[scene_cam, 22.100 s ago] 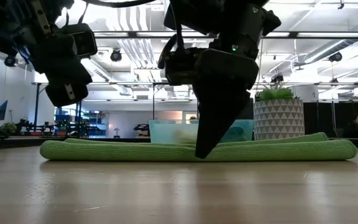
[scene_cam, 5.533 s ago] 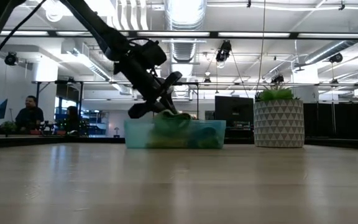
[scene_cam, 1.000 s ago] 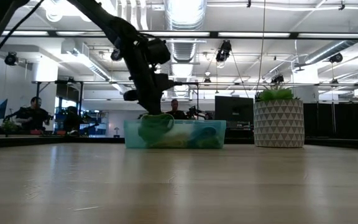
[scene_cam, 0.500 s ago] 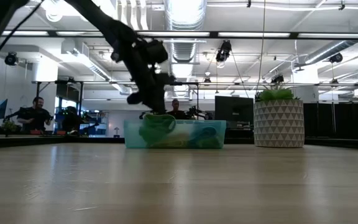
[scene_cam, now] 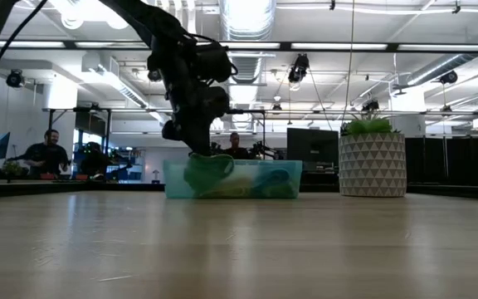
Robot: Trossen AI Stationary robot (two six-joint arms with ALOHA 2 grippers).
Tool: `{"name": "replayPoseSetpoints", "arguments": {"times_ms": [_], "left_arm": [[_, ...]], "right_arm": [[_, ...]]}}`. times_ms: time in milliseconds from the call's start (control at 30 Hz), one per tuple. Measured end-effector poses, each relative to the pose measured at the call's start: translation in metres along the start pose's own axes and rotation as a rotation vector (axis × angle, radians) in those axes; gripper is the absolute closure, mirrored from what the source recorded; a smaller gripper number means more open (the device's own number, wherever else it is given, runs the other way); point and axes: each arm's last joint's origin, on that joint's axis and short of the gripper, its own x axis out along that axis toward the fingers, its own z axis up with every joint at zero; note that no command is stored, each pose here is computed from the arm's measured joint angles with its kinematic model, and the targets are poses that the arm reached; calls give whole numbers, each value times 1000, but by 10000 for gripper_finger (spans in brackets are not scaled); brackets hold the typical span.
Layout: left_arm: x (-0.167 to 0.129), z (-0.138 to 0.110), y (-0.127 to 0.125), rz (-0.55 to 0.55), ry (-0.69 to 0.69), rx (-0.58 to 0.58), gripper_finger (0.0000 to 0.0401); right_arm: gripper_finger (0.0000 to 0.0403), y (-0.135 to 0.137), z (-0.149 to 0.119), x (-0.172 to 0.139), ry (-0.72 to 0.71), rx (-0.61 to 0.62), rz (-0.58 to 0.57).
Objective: Fold microfiber towels
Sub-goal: Put the green microfiber cloth into the blue bin, then return to Home Position
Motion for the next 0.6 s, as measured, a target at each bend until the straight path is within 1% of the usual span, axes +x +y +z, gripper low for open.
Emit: {"name": "replayPoseSetpoints", "arguments": {"times_ms": [100,200,300,367,467,533,600], "left_arm": [[-7,-1,0,5,-15,0,400],[-20,-4,-2,10,-23,-1,400],[-50,-9,-7,6,-105,3,400],[-77,-16,-13,-11,-202,13,400],[-111,-37,-21,-68,-365,11,400],[-126,-54,-25,-143,-485,-21,400],[-135,-72,-28,-257,-607,-40,400]], "right_arm": [[335,0,0,1,0,-6,0],[335,0,0,1,1,-6,0],[335,0,0,-3,2,16,0],[335,-1,-2,-9,14,51,-1],[335,-3,-15,-16,3,135,3],[335,-5,-28,-17,-46,207,19],[335,-6,-46,-13,-100,270,46]]}}
